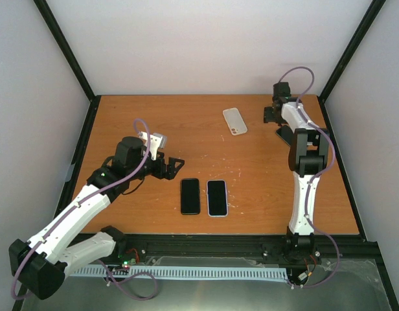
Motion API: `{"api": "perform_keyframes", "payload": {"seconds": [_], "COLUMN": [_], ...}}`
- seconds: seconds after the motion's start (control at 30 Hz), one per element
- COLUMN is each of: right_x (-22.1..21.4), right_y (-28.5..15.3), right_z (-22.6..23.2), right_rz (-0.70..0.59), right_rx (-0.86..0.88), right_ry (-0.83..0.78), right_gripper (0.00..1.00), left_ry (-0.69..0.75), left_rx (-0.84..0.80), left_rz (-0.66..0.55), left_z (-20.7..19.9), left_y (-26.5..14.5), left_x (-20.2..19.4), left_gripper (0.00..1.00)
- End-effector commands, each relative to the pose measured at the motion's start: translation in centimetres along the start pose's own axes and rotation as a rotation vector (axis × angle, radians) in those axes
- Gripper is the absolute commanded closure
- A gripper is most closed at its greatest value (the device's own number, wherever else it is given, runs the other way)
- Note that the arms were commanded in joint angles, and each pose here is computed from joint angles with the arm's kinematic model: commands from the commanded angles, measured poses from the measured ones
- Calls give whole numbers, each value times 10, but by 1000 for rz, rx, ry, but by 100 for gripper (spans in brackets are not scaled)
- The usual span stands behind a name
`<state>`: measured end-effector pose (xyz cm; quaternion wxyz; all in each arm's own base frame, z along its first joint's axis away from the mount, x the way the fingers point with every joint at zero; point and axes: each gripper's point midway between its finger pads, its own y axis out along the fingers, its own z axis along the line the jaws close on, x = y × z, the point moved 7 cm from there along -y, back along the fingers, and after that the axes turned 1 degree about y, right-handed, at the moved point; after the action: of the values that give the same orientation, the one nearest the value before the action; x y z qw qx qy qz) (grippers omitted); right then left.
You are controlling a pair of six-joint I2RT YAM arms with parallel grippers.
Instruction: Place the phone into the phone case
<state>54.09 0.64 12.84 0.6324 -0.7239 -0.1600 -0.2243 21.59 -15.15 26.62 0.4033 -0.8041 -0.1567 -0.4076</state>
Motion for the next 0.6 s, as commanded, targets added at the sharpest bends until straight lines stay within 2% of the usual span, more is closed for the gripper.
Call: {"api": "perform_keyframes", "payload": {"seconds": [0.0, 0.13, 0.3, 0.57], "right_x": [-6, -7, -13, -13], "right_y": [1, 6, 21, 37], "right_z": [-42, -64, -75, -67], "right_rz": [81, 92, 113, 116], "right_rx": [2, 36, 156, 275], "right_ry": [-3, 72, 197, 247], "right_gripper": [20, 7, 6, 6], "left_ry": [35, 36, 41, 40], "left_rx": [-1, -1, 0, 8], "left_rz": [-40, -40, -49, -53], "left_z": [-3, -3, -4, -2], "left_y": [-9, -9, -11, -11], "left_x": [13, 13, 15, 14], "left_gripper": [0, 1, 1, 0]}}
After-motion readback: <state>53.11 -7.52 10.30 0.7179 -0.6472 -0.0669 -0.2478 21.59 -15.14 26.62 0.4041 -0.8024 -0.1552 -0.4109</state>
